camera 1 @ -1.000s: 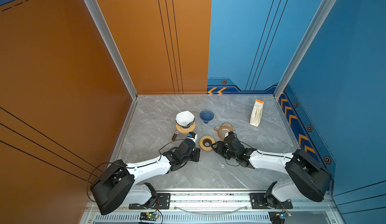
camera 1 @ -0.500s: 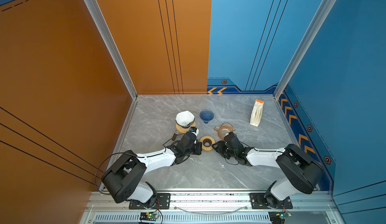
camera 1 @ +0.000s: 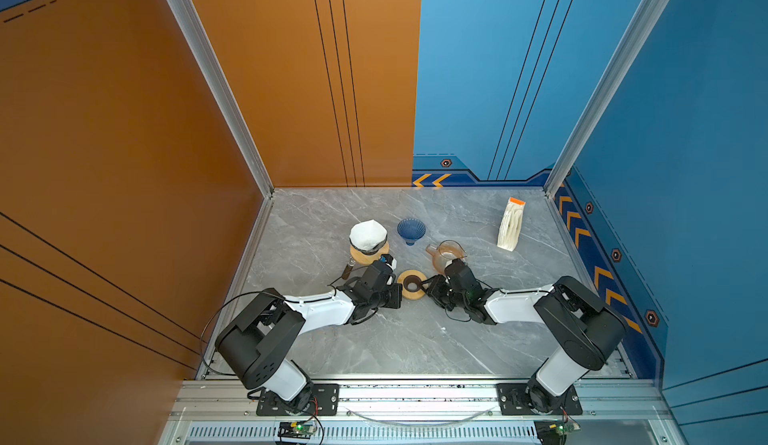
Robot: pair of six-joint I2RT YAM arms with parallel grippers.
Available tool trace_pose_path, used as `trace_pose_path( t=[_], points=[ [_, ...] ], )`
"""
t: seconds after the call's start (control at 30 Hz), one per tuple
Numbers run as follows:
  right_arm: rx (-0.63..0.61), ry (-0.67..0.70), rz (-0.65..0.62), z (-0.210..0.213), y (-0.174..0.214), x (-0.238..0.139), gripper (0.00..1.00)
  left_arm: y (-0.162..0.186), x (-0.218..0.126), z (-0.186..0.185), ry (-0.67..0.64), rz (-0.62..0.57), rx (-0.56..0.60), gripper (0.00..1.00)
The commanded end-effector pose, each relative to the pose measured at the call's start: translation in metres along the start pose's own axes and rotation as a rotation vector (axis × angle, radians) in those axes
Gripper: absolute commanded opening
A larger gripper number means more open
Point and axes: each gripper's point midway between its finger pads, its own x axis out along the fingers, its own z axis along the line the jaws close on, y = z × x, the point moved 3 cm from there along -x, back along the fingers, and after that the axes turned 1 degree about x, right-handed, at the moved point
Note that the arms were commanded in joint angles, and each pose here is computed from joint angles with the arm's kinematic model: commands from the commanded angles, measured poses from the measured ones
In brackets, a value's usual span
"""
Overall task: Place the coffee filter in the dripper
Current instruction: 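Lower the right gripper onto the bamboo ring edge while the left gripper hovers nearby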
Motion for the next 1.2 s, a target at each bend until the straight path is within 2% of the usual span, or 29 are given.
trace_pose_path(
  t=[0.0, 0.4, 0.47, 0.93, 1.17],
  points=[
    [0.018, 0.023, 0.009, -0.006, 0.001, 0.003, 0.38, -0.004, 0.004, -0.005, 0.009, 0.006, 0.002, 0.00],
    [-0.016, 0.050, -0.077, -0.008, -0.004, -0.005, 0.38, -0.014, 0.000, -0.013, 0.037, -0.016, 0.009, 0.00],
    [-0.039, 0.049, -0.069, -0.005, 0.006, -0.004, 0.38, -0.013, 0.001, -0.013, 0.038, -0.012, 0.010, 0.00],
    [-0.051, 0.082, -0.091, -0.007, 0.006, -0.006, 0.38, -0.012, -0.007, -0.008, 0.038, -0.022, 0.001, 0.00],
    [-0.055, 0.086, -0.094, -0.007, 0.005, -0.007, 0.38, -0.022, -0.003, -0.013, 0.053, -0.027, 0.013, 0.00]
  ],
)
